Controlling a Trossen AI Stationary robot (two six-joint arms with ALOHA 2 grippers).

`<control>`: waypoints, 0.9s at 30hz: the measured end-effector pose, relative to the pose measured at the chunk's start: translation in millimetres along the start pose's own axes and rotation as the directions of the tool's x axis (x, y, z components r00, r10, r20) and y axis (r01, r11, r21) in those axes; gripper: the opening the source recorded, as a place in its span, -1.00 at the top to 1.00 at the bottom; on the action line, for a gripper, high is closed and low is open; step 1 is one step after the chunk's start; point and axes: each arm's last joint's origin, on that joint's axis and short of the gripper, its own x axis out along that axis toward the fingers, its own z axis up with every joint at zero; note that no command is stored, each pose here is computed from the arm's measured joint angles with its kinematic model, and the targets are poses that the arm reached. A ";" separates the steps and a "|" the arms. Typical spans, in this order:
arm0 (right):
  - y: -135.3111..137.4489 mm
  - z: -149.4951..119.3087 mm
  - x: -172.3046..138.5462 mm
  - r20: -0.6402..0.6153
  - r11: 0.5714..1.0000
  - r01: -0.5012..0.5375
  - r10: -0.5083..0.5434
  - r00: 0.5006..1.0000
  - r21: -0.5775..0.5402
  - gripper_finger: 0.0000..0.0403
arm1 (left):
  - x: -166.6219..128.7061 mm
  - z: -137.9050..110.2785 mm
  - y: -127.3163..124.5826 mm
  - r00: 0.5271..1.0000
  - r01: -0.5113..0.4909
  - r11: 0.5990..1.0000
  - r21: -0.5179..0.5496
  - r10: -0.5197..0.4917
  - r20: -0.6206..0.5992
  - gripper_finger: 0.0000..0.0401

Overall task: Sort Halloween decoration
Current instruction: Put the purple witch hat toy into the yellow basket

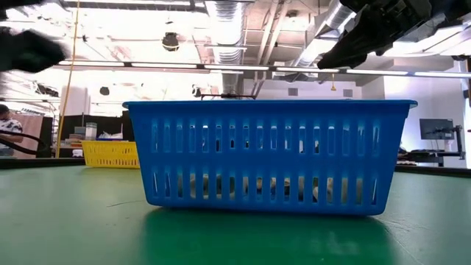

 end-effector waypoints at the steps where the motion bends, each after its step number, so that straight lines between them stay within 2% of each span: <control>1: 0.0 0.3 0.0 0.003 1.000 0.000 0.000 1.000 -0.002 0.12 | -3.7 4.0 5.9 0.998 -0.037 0.999 0.022 0.036 0.046 0.92; 4: 0.1 1.8 0.0 0.018 1.000 -0.001 0.001 1.000 0.000 0.12 | -17.8 20.0 32.0 0.964 -0.188 0.982 0.008 0.183 0.194 0.92; 6: 0.1 2.1 0.0 0.022 1.000 -0.001 0.001 1.000 -0.001 0.12 | -22.5 28.4 50.6 0.955 -0.206 0.977 -0.060 0.214 0.204 0.94; 7: 0.1 2.2 0.0 0.022 1.000 -0.001 0.001 1.000 0.001 0.12 | -23.4 31.0 58.7 0.968 -0.163 0.982 -0.098 0.179 0.178 0.95; 10: 0.1 2.2 0.0 0.023 1.000 -0.001 0.001 1.000 0.003 0.12 | -22.8 32.5 71.0 0.998 0.029 0.984 -0.173 -0.019 0.064 0.99; 12: 0.1 2.2 0.0 0.023 1.000 -0.001 0.001 1.000 0.002 0.12 | -20.8 31.3 68.5 0.993 0.116 0.975 -0.191 -0.116 0.013 0.98; 15: 0.1 1.8 0.0 0.018 1.000 -0.001 0.001 1.000 0.001 0.12 | -14.7 29.0 56.7 0.985 0.162 0.974 -0.157 -0.168 -0.026 0.89; 20: -0.2 -1.7 0.1 -0.017 1.000 0.001 -0.002 1.000 -0.008 0.12 | 0.0 20.9 31.6 0.985 0.149 0.985 -0.093 -0.156 -0.073 0.64; 27: -0.3 -2.5 0.1 -0.025 1.000 0.002 -0.003 1.000 -0.013 0.12 | 20.2 8.7 10.7 0.982 0.096 0.989 -0.112 -0.113 -0.150 0.32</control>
